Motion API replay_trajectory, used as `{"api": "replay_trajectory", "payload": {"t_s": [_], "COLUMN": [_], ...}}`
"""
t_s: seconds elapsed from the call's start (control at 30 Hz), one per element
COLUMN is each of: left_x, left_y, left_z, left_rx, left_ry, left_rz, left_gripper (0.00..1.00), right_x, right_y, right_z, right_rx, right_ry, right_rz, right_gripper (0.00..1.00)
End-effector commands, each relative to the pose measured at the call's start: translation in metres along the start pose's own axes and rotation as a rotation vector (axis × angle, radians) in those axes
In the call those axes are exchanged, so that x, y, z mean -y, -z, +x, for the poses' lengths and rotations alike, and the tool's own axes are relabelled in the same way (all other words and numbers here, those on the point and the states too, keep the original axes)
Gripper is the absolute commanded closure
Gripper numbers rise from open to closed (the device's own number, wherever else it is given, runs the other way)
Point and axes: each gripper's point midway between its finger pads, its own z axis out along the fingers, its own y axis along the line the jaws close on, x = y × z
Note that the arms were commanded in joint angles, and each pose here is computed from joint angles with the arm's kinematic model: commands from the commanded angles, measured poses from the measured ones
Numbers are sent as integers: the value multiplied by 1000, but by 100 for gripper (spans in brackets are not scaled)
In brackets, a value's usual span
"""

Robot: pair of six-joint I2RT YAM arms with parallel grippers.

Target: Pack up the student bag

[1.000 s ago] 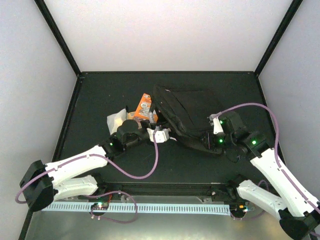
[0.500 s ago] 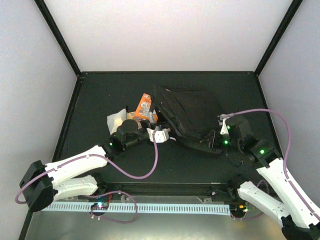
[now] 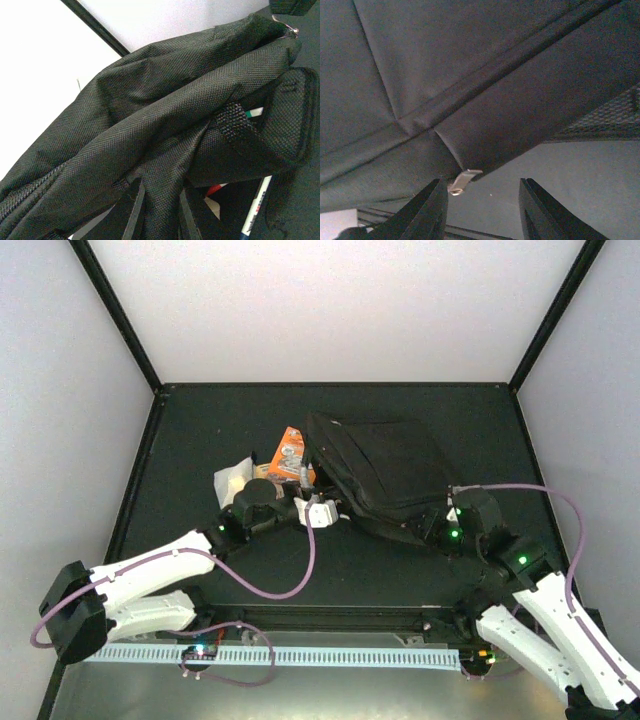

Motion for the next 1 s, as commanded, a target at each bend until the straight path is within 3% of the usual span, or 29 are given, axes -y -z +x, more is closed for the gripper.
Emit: {"api": "replay_trajectory", "payload": {"t_s": [0.0, 0.13, 0.23, 0.47, 0.63, 0.83, 0.97], "left_x": [-19, -17, -16, -17, -16, -16, -16], "left_y": [8, 9, 10, 11, 12, 11, 11], "left_z": [-40, -40, -40, -41, -42, -41, -41], "left_rx": [134, 135, 136, 141, 146, 140, 141], "left_ry": [-22, -24, -23, -21, -22, -20, -19], "left_rz": [-21, -14, -10, -13, -9, -10, -10], "left_gripper": [98, 98, 98, 98, 98, 98, 99], "right_x": [-11, -16, -16, -13, -16, -19, -27], "right_y": [3, 1, -3, -10, -10, -9, -6], "right_z": [-10, -12, -10, -8, -10, -9, -11], "right_rx": [54, 58, 45, 26, 24, 15, 21], "right_ry": [-133, -167, -172, -177, -174, -145, -70], "right_rz": [-64, -101, -97, -79, -82, -87, -117], "right_gripper": [57, 58, 66, 68, 77, 96, 98]}}
